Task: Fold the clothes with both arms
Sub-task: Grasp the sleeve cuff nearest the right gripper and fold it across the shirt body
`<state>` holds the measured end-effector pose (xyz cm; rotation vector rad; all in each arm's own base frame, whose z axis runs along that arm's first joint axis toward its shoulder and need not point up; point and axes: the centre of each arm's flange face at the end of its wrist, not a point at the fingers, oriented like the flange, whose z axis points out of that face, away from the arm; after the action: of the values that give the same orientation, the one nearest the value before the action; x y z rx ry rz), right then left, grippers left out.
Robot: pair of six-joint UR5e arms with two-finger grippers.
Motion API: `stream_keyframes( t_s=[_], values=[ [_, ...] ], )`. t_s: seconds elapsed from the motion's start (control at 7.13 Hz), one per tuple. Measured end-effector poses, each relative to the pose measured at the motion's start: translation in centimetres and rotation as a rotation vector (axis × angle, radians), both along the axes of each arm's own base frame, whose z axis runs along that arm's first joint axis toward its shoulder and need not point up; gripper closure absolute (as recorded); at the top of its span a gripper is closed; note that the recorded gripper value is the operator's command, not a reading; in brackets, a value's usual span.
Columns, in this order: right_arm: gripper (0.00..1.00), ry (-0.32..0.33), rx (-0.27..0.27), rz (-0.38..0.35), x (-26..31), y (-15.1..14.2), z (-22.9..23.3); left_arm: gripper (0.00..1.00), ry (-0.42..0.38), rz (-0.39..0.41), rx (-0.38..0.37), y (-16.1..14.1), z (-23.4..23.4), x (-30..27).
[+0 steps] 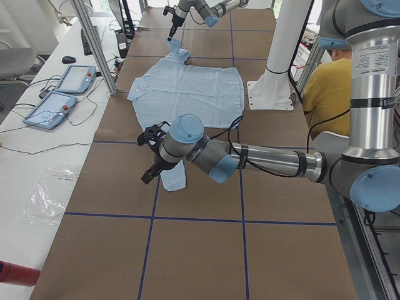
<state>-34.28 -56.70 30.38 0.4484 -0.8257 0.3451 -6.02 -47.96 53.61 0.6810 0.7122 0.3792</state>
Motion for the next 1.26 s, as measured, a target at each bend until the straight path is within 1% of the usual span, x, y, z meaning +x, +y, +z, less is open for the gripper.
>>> stream_keyframes(
  t_s=[0.14, 0.28, 0.42, 0.56, 0.7, 0.84, 0.98, 1.12, 1.26],
  values=[
    [1.0, -0.018, 0.015, 0.036, -4.6, 0.4, -4.8, 0.0, 0.0, 0.0, 0.0, 0.0, 0.0, 0.0],
    [1.0, -0.05, 0.065, 0.061, -8.6, 1.1, -8.9, 0.0, 0.0, -0.001, -0.001, 0.0, 0.0, 0.0],
    [1.0, -0.099, 0.137, 0.076, -12.7, 1.9, -11.5, 0.0, 0.0, -0.003, -0.003, 0.0, 0.0, 0.0],
    [1.0, -0.154, 0.202, 0.08, -16.8, 3.0, -12.4, 0.0, 0.001, -0.004, -0.004, 0.0, 0.1, 0.0],
    [1.0, -0.184, 0.239, 0.077, -20.6, 4.2, -12.7, 0.0, 0.002, -0.004, -0.006, 0.0, 0.1, 0.0],
    [1.0, -0.187, 0.252, 0.067, -24.2, 5.3, -13.1, 0.0, 0.002, -0.005, -0.006, 0.0, 0.1, 0.0],
    [0.44, -0.181, 0.255, 0.056, -27.3, 6.1, -14.1, 0.0, 0.002, -0.005, -0.008, 0.0, 0.2, 0.0],
    [0.03, -0.179, 0.251, 0.049, -29.4, 6.9, -14.8, 0.0, 0.002, -0.005, -0.01, 0.0, 0.3, 0.0],
    [0.01, -0.19, 0.23, 0.053, -30.8, 7.3, -15.6, 0.0, 0.002, -0.005, -0.012, 0.0, 0.4, 0.0]
  ],
)
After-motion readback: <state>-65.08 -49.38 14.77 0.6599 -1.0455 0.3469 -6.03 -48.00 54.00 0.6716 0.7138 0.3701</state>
